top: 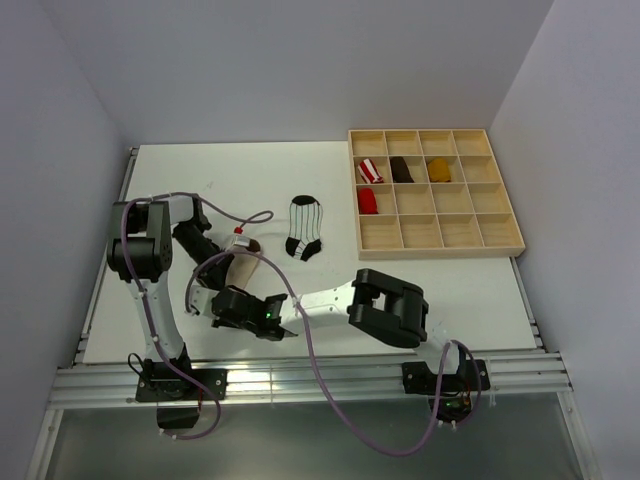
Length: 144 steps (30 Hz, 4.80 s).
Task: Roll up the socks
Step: Roll the sock at the center of the board.
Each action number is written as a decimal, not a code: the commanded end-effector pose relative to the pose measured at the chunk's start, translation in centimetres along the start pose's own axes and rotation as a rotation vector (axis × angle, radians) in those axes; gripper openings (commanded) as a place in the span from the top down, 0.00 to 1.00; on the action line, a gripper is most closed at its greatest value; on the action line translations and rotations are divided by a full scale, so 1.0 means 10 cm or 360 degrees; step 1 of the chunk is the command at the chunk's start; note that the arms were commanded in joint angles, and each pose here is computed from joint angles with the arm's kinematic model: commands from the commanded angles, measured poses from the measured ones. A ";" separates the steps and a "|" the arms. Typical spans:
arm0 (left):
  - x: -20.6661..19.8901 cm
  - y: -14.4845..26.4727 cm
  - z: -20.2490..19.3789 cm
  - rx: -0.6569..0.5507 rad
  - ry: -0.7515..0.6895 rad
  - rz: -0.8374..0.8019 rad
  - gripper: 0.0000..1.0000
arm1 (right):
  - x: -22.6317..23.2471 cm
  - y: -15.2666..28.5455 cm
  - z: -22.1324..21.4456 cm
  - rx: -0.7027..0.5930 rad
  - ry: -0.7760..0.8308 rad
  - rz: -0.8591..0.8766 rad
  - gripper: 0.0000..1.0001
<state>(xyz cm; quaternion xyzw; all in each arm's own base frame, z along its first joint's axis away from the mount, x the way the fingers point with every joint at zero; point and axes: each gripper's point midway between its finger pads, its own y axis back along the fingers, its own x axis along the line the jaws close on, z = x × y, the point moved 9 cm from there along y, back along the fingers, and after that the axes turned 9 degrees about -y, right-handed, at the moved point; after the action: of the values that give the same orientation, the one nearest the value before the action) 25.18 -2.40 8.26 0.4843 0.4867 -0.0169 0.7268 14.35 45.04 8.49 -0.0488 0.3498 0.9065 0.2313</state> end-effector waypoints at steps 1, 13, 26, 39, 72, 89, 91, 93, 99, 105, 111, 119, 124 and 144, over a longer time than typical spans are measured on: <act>0.14 0.17 0.25 -0.0195 -0.0272 0.0246 0.76 | 0.03 0.00 -0.27 0.0216 -0.0042 0.0124 0.95; 0.17 0.43 0.28 -0.0360 -0.0272 0.0385 0.73 | 0.02 0.02 -0.32 0.0333 -0.0107 0.0219 0.97; 0.27 0.41 0.36 -0.0368 -0.0240 0.0416 0.74 | 0.00 0.03 -0.35 0.0400 -0.0183 0.0260 0.99; 0.17 0.17 0.50 -0.0338 -0.0303 0.0363 0.77 | -0.26 -0.02 -0.28 0.0560 -0.0543 0.0554 0.99; -0.18 1.31 0.19 -0.1079 -0.0482 0.1082 0.64 | -0.62 -0.06 -0.31 0.0719 -0.1174 0.1098 0.98; -0.64 0.62 -0.12 -0.0900 -0.1174 0.1154 0.47 | -0.86 -0.14 -0.28 0.0744 -0.1493 0.1391 0.96; -0.68 0.49 -0.09 -0.0816 -0.1224 0.1138 0.47 | -0.86 -0.15 -0.29 0.0751 -0.1504 0.1410 0.97; -0.67 0.41 -0.12 -0.0773 -0.1236 0.1140 0.47 | -0.88 -0.15 -0.29 0.0748 -0.1508 0.1397 0.96; -0.73 0.13 -0.03 -0.0634 -0.1326 0.0971 0.48 | -0.90 -0.18 -0.33 0.0765 -0.1530 0.1395 0.97; -0.69 0.06 -0.01 -0.0603 -0.1290 0.0904 0.49 | -0.91 -0.19 -0.33 0.0759 -0.1533 0.1393 0.97; -0.60 0.00 0.01 -0.0550 -0.1237 0.0888 0.53 | -0.91 -0.19 -0.31 0.0753 -0.1536 0.1395 0.97; -0.50 -0.11 -0.01 -0.0489 -0.1153 0.0855 0.66 | -0.92 -0.20 -0.32 0.0746 -0.1552 0.1395 0.97; -0.48 -0.16 -0.02 -0.0450 -0.1135 0.0851 0.76 | -0.95 -0.20 -0.30 0.0727 -0.1576 0.1368 0.97; -0.33 -0.32 -0.02 -0.0371 -0.1029 0.0798 1.00 | -1.09 0.06 -0.21 0.0461 -0.1734 0.0983 0.65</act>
<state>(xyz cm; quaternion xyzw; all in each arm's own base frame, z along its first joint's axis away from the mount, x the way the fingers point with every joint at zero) 22.31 -5.53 9.62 0.4564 0.0875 0.0744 0.8823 22.11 39.49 8.44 0.5747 0.3391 0.7433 0.0460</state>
